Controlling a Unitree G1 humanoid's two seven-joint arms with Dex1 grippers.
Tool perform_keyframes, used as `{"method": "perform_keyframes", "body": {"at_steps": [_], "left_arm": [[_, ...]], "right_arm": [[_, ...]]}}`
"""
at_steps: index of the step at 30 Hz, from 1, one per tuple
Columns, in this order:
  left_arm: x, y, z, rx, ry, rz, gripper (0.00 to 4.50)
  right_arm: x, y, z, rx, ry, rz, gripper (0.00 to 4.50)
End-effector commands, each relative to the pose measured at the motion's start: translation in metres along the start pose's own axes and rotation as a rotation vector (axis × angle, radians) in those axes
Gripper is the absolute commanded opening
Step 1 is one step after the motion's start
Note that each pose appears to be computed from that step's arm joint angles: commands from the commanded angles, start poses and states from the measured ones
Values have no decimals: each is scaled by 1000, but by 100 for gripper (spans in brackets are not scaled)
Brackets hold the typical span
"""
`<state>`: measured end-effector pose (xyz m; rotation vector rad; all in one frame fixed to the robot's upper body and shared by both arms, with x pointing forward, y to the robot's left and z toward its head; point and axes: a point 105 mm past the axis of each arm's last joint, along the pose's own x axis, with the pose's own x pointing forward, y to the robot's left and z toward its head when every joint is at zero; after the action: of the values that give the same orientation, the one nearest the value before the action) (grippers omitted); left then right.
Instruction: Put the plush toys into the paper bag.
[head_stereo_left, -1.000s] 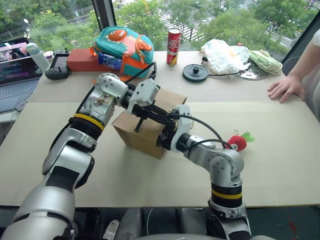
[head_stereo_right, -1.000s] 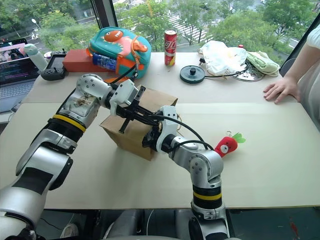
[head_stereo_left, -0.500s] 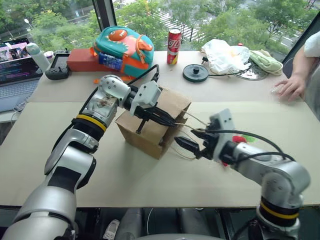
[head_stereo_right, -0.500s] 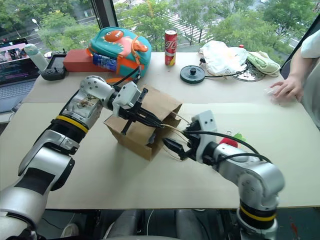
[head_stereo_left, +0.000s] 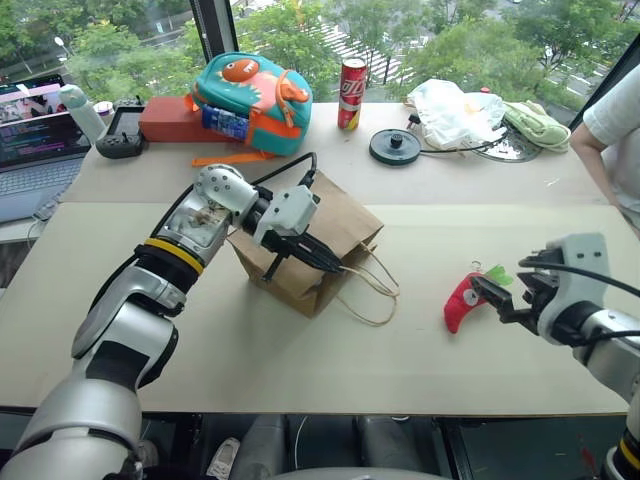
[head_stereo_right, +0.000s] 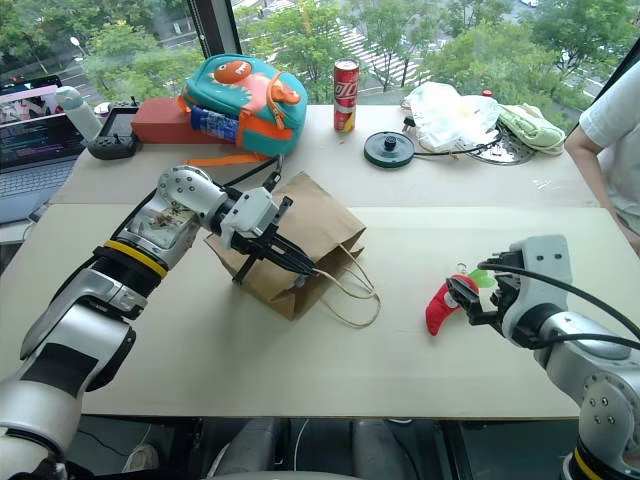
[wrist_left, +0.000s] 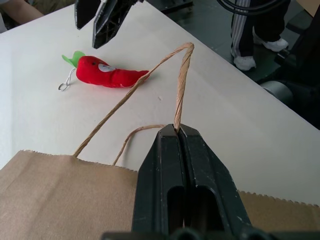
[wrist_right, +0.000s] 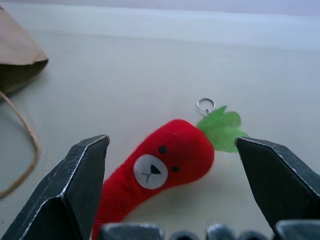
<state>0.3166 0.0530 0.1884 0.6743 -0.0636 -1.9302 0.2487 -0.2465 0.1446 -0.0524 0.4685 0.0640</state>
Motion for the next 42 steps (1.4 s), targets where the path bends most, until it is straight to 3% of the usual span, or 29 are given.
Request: {"method": "perform_keyframes", "body": {"at_steps": [1,5,11,15,22,30,35,39,42], "left_arm": [[0,4,12,55,-17,-6,0],[2,7,13,61,-21,-5,0],[3,7,13,66,-25,-3,0],[2,8,13,68,-25,1,0],[2,8,13,71,-24,5,0],[2,9,12,74,-25,7,0],[2,9,12,75,-25,9,0],[3,10,13,75,-29,11,0],[3,10,13,75,-31,11,0]], "right_arm": [[9,6,-6,73,13,-51,449],[35,25,-23,177,68,-52,449],[47,14,-48,187,152,-162,449],[45,9,-48,162,124,-185,347],[46,18,-45,131,105,-121,110],[47,21,-35,129,43,-93,110],[45,26,-29,125,6,-61,3],[40,27,-21,110,-29,-17,3],[25,41,-12,128,-81,137,3]]}}
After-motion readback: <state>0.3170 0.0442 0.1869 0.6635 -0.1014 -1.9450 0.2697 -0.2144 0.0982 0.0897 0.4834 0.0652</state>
